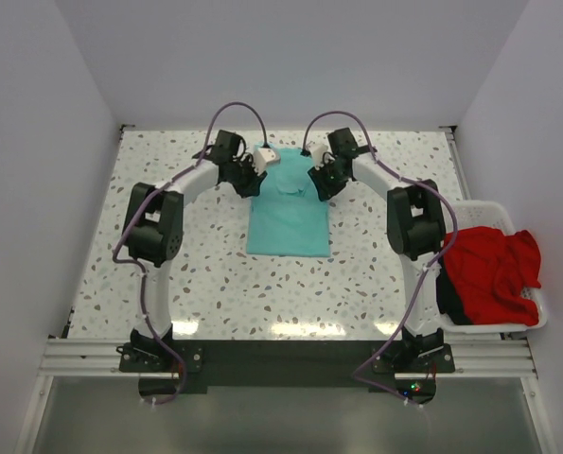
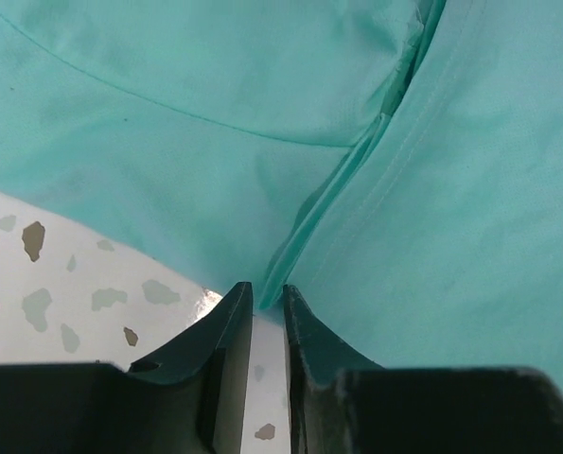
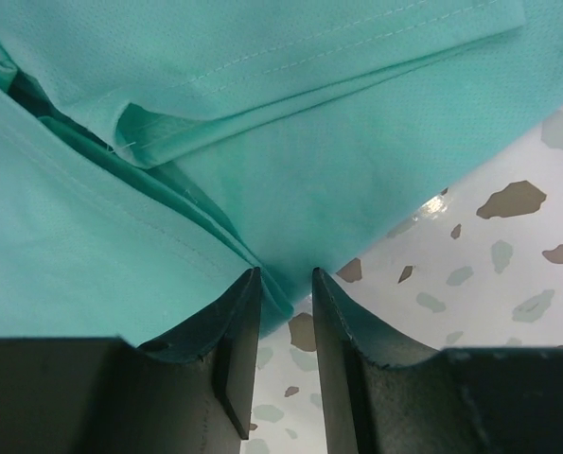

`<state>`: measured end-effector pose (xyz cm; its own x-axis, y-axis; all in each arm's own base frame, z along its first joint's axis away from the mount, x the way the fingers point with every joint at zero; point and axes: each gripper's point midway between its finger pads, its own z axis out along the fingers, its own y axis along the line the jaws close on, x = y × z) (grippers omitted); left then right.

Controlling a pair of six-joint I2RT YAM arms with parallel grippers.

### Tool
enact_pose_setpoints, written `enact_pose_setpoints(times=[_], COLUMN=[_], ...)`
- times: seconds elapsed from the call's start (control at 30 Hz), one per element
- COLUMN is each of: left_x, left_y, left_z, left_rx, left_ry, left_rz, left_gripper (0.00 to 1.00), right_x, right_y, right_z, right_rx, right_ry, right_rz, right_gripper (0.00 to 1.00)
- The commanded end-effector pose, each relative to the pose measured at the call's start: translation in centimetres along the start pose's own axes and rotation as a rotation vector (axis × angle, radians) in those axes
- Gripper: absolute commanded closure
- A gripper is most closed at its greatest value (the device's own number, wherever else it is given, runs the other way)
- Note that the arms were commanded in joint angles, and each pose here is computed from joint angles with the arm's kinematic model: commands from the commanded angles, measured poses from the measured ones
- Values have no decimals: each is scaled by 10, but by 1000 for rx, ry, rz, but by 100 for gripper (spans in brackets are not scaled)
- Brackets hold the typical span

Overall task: Fold and stack the t-shirts
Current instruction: Fold the tshirt

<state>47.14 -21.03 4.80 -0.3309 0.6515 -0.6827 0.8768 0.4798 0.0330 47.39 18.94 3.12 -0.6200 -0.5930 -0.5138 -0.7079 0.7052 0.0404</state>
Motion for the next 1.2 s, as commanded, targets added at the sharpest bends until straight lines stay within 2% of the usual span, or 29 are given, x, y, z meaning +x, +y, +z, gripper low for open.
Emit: enact_pose_setpoints(times=[0.0, 0.23, 0.43, 0.5, 0.53, 0.57, 0.63, 0.67, 0.7, 0.73, 0.77, 0.8, 0.83, 0.9, 0.93, 0.97, 1.0, 1.03, 1.07, 1.1, 1.17], left_x=[-20, 8, 4, -2, -8, -15, -36, -31, -32, -43, -29, -38, -33, -6, -4, 16, 20, 25, 47, 49, 67], left_y=[14, 31, 59, 66, 73, 70, 70, 60, 54, 47, 24, 11, 0, -35, -50, -71, -81, -92, -107, -113, -133], left_z=[5, 23, 5, -10, -28, -37, -69, -75, -83, -104, -101, -118, -120, -115, -121, -115, -120, -115, -108, -108, -95], left_rx=[-12, -23, -63, -59, -75, -51, -62, -38, -35, -56, 1, 1, 15, 87, 101, 148, 147, 156, 178, 178, 207], left_ry=[-60, -6, -72, -118, -156, -195, -267, -277, -283, -310, -302, -330, -327, -299, -297, -277, -277, -270, -229, -228, -190], left_rz=[-4, -108, -237, -262, -284, -292, -269, -265, -236, -137, -117, -52, 33, 100, 225, 254, 317, 419, 434, 480, 567], left_gripper=[76, 78, 76, 66, 61, 53, 49, 47, 47, 47, 46, 46, 46, 45, 45, 45, 44, 44, 44, 44, 44], right_x=[-26, -24, -44, -55, -65, -69, -73, -81, -77, -69, -66, -51, -42, -26, 0, 7, 13, 41, 43, 67, 71], right_y=[-17, -24, -28, -26, -25, -24, -19, -13, -5, 5, 18, 30, 39, 63, 75, 86, 96, 107, 123, 130, 149], right_z=[-5, 6, -14, -29, -46, -56, -74, -95, -102, -107, -122, -121, -124, -137, -127, -127, -134, -123, -117, -111, -99], right_rx=[72, 94, 116, 125, 134, 137, 140, 133, 106, 69, 28, -21, -55, -118, -162, -175, -173, -197, -196, -186, -178], right_ry=[-69, -63, -112, -142, -174, -184, -202, -238, -228, -218, -229, -202, -191, -183, -133, -133, -141, -90, -98, -56, -75], right_rz=[-36, -46, -50, -59, -67, -72, -92, -110, -121, -162, -192, -247, -271, -320, -353, -387, -428, -474, -542, -596, -686], right_gripper=[68, 68, 67, 64, 60, 58, 55, 52, 52, 52, 52, 52, 52, 52, 51, 51, 51, 51, 51, 51, 52])
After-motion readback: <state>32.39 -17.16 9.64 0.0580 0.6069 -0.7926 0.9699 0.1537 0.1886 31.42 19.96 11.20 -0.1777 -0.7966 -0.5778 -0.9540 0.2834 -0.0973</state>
